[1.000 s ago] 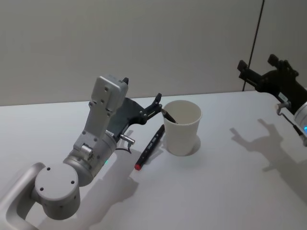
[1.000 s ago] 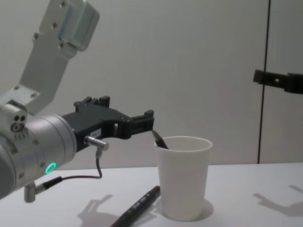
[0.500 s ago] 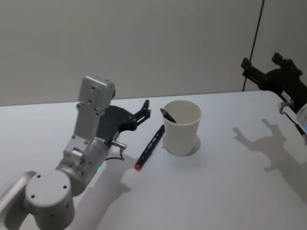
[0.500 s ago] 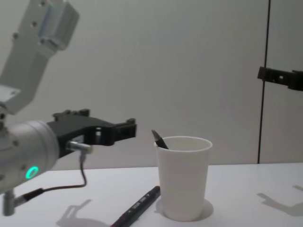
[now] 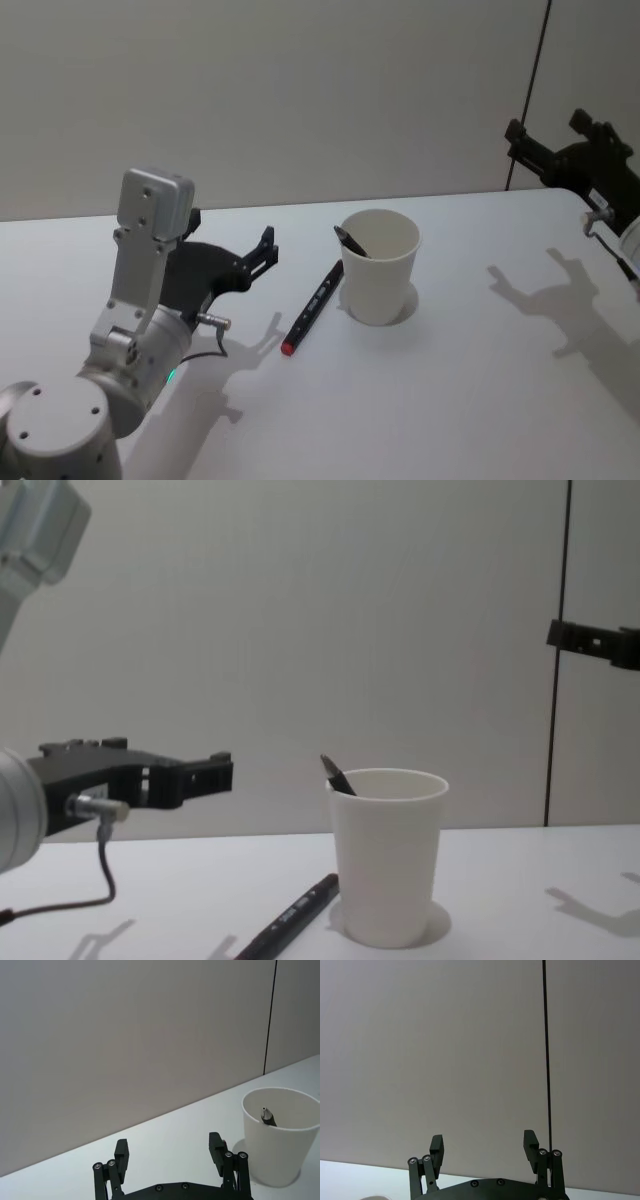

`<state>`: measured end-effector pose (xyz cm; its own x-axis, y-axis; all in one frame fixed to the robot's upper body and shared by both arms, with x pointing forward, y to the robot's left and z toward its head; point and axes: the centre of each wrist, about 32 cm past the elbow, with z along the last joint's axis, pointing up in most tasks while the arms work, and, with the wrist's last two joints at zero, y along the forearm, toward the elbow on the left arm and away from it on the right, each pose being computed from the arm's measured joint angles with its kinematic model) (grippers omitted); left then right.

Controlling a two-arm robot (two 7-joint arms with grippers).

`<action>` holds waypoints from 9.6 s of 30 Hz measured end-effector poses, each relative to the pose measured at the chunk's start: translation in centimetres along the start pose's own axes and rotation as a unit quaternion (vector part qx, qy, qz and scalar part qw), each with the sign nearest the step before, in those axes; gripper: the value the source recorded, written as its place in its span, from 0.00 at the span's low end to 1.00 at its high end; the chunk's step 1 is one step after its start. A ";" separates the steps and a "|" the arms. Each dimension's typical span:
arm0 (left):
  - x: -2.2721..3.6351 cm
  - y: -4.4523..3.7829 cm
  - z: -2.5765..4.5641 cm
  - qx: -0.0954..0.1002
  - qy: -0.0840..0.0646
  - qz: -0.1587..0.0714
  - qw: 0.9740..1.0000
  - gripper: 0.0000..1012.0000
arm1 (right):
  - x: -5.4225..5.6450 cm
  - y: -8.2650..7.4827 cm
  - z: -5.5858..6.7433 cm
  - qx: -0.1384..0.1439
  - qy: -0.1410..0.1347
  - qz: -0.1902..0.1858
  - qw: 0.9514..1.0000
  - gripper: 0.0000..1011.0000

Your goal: Place the pen into the pen holder.

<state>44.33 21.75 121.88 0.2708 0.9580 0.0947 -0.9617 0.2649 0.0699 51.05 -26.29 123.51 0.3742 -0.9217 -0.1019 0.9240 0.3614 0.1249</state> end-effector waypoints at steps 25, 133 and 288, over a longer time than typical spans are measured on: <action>-0.25 1.89 -1.90 0.065 -0.031 -0.079 0.994 0.99 | 0.0 0.0 0.0 0.001 0.001 -0.001 1.000 0.99; -3.78 -0.46 -6.11 0.110 -0.020 -0.088 0.990 0.93 | 0.0 0.0 0.0 0.001 0.001 -0.001 1.000 0.99; -4.24 0.77 0.15 -0.098 -0.034 0.017 0.994 0.16 | -2.9 2.8 1.9 -0.001 0.190 0.144 0.971 0.99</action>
<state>42.45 17.87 121.68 0.2331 0.9591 0.1604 -0.9585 0.2544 -0.1283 52.41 -22.84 126.02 0.6182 -0.6644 -0.4201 0.7773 0.5964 0.2006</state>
